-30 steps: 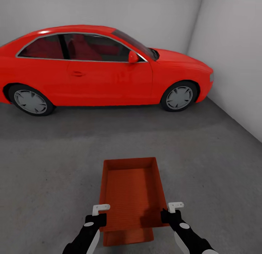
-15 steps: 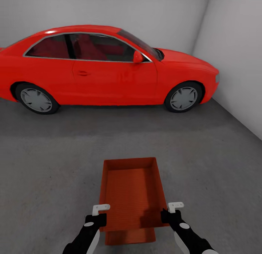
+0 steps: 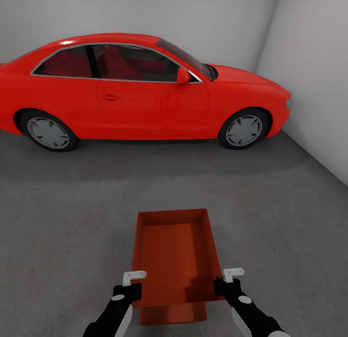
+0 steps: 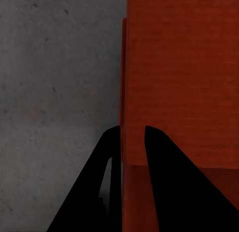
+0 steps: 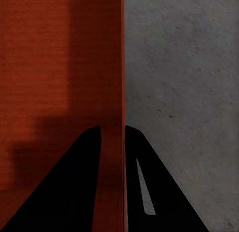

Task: Move the two storage containers from the living room to the garage. In the garage, place one container on the floor and stack the other container on top of it (either order is fine).

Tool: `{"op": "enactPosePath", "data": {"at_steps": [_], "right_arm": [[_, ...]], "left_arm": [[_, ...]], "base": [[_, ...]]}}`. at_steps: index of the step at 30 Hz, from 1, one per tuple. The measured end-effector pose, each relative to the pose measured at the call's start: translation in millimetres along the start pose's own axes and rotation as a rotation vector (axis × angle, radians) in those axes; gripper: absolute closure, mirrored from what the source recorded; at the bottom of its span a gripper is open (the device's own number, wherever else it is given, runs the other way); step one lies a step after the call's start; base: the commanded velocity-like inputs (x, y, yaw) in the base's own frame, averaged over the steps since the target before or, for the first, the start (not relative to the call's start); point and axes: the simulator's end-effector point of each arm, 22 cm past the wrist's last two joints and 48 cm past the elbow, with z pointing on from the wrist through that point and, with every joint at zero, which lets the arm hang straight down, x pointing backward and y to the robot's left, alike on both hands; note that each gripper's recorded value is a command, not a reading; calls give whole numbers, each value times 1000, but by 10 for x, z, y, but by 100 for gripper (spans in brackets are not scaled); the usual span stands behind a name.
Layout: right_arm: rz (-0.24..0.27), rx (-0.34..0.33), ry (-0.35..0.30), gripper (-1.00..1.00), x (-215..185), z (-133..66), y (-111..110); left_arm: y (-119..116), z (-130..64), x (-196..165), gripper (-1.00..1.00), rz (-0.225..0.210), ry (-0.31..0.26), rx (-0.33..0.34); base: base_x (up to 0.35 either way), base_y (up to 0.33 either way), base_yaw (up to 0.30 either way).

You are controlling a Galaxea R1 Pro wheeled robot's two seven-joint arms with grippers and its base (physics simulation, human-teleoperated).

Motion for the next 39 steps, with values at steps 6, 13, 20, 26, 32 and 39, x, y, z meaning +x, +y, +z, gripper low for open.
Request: {"op": "enactPosePath", "data": {"at_steps": [6, 13, 20, 26, 32, 39], "right_arm": [[1, 0, -1, 100, -3, 0, 1], [1, 0, -1, 100, 1, 0, 0], [1, 0, -1, 100, -1, 0, 0], [1, 0, -1, 100, -2, 0, 0], [0, 0, -1, 100, -2, 0, 1], [1, 0, -1, 100, 0, 0, 0]], "left_arm": [[0, -1, -5, 100, 0, -1, 0], [0, 0, -2, 100, 0, -1, 0], [0, 0, -4, 100, 0, -1, 0], [0, 0, -4, 100, 0, -1, 0], [0, 0, -4, 100, 0, -1, 0], [0, 0, -3, 100, 0, -1, 0]], "base": [[0, 0, 0], [0, 0, 0], [0, 0, 0], [0, 0, 0], [0, 0, 0], [0, 0, 0]]}}
